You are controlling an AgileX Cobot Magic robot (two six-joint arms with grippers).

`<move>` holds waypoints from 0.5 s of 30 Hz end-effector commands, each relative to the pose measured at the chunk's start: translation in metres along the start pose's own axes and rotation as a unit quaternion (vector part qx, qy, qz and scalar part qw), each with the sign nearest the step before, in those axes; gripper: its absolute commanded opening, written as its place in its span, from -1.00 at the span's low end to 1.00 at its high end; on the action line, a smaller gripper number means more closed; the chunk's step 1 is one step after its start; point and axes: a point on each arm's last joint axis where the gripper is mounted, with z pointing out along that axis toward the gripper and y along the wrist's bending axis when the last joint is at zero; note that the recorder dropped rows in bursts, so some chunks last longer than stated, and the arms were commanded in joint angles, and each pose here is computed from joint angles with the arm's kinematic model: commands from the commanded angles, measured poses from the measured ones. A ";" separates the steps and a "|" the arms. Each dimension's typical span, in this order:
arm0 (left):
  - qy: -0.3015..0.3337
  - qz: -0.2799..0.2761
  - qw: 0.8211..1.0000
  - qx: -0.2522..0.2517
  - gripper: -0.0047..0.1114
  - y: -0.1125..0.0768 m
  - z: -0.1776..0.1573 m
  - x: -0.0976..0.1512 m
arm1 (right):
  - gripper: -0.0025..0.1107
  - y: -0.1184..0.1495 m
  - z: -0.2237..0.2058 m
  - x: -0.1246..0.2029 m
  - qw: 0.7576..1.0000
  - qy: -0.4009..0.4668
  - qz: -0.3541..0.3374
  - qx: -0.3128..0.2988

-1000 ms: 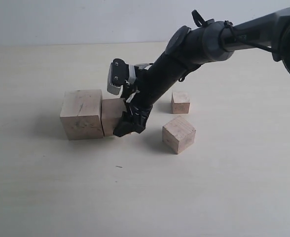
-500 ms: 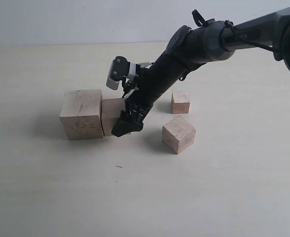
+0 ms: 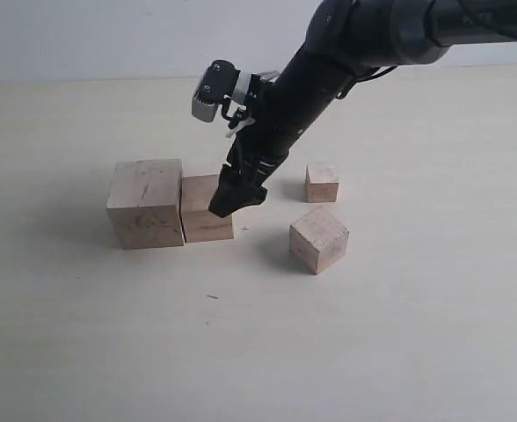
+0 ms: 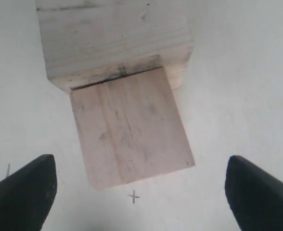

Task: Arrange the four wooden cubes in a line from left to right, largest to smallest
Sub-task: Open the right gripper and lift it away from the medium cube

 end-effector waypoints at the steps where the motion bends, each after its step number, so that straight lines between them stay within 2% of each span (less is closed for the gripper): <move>1: -0.008 0.001 1.000 0.001 -0.92 0.000 -0.001 -0.001 | 0.56 0.006 -0.017 -0.005 1.000 0.009 0.021 0.003; 6: -0.008 0.001 1.000 0.001 -0.92 0.000 -0.001 -0.001 | 0.40 0.005 -0.018 -0.001 0.999 0.035 0.030 0.008; 11: -0.008 0.001 1.000 0.001 -0.92 0.000 -0.001 -0.001 | 0.00 0.002 -0.018 0.008 0.996 0.077 0.030 0.022; 15: -0.008 0.001 1.000 0.001 -0.92 0.000 -0.001 -0.001 | 0.00 -0.003 -0.002 0.014 0.996 0.079 0.039 0.025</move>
